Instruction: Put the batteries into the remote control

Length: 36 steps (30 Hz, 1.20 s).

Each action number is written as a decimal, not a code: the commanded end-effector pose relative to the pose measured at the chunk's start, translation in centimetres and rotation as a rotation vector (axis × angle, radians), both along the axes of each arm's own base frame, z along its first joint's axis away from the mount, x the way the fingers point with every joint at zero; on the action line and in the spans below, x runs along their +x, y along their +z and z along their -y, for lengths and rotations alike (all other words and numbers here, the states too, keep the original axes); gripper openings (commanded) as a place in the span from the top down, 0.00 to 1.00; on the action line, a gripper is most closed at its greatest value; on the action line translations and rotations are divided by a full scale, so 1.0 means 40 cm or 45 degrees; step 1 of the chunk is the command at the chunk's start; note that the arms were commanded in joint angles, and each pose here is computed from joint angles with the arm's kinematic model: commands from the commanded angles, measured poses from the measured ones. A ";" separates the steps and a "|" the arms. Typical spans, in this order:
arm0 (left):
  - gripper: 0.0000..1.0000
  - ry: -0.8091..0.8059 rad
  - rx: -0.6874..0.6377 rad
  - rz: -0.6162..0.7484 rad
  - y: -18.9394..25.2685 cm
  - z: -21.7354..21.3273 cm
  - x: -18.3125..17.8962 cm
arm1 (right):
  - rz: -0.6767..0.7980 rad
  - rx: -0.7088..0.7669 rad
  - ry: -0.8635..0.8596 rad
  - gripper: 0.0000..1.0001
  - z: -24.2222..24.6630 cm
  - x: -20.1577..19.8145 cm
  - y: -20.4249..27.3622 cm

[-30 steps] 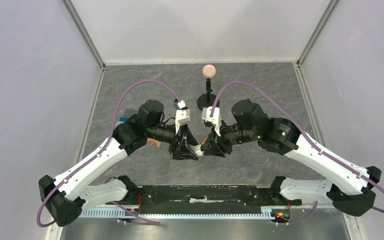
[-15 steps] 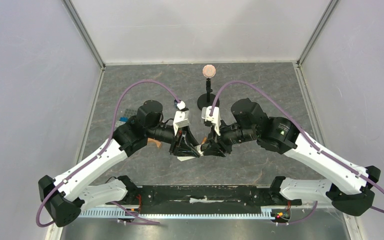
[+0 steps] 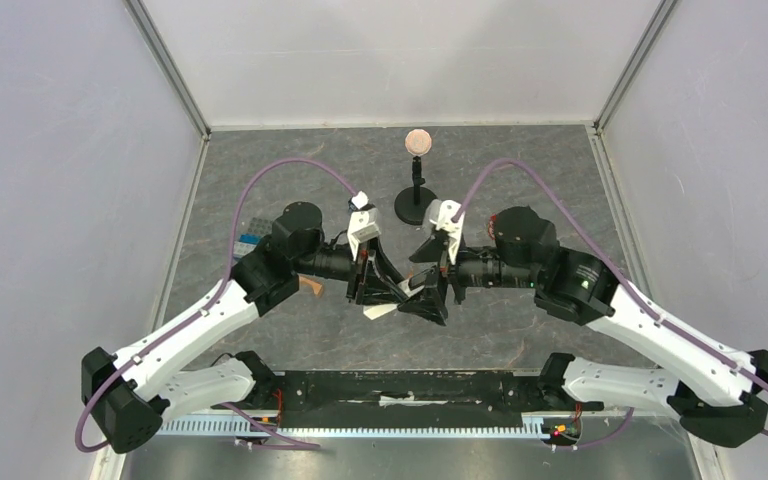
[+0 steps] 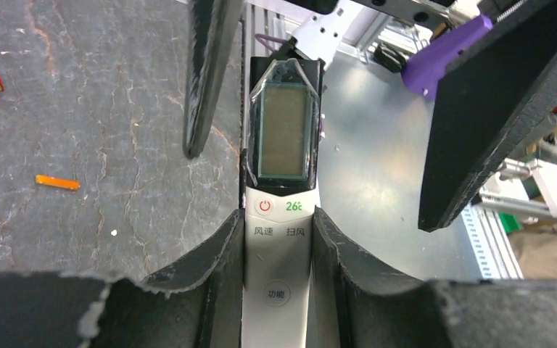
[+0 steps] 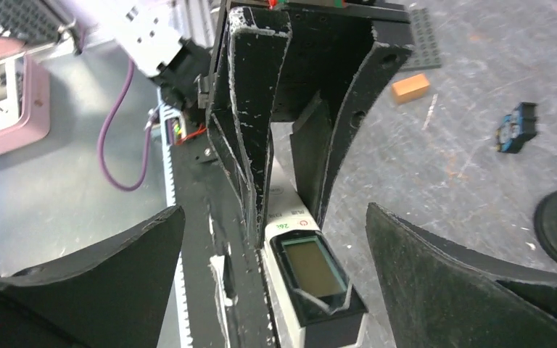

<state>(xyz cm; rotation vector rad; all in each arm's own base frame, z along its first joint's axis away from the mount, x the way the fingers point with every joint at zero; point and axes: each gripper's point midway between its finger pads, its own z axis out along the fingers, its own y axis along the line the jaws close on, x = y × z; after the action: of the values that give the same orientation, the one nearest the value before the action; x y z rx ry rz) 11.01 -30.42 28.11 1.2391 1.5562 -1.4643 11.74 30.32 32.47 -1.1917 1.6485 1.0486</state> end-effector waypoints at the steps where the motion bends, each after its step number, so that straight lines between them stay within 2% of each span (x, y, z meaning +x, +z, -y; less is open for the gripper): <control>1: 0.98 0.202 -0.137 -0.113 0.079 0.027 0.055 | 0.115 0.267 -0.238 0.02 0.031 0.054 0.120; 6: 0.98 0.420 -0.367 -0.279 0.151 0.016 0.092 | 0.104 0.472 -0.483 0.02 0.103 0.086 0.174; 11: 0.98 0.623 -0.537 -0.368 0.214 -0.023 0.134 | 0.006 0.537 -0.554 0.02 0.125 0.085 0.163; 18: 0.98 0.670 -0.682 -0.446 0.275 -0.043 0.145 | -0.148 0.502 -0.540 0.02 0.077 0.088 0.101; 22: 0.98 0.659 -0.726 -0.493 0.286 -0.041 0.148 | -0.259 0.581 -0.437 0.02 0.024 0.069 0.100; 26: 0.98 0.647 -0.768 -0.526 0.291 -0.041 0.148 | -0.364 0.681 -0.340 0.08 -0.019 0.051 0.113; 36: 0.98 0.628 -0.798 -0.538 0.297 -0.043 0.143 | -0.497 0.700 -0.282 0.32 -0.066 0.046 0.084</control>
<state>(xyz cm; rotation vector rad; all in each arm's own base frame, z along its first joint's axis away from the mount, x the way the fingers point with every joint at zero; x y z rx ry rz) 17.19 -29.25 37.60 0.1917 1.4551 -1.6848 14.31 32.24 34.14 -0.4680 1.6441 1.4153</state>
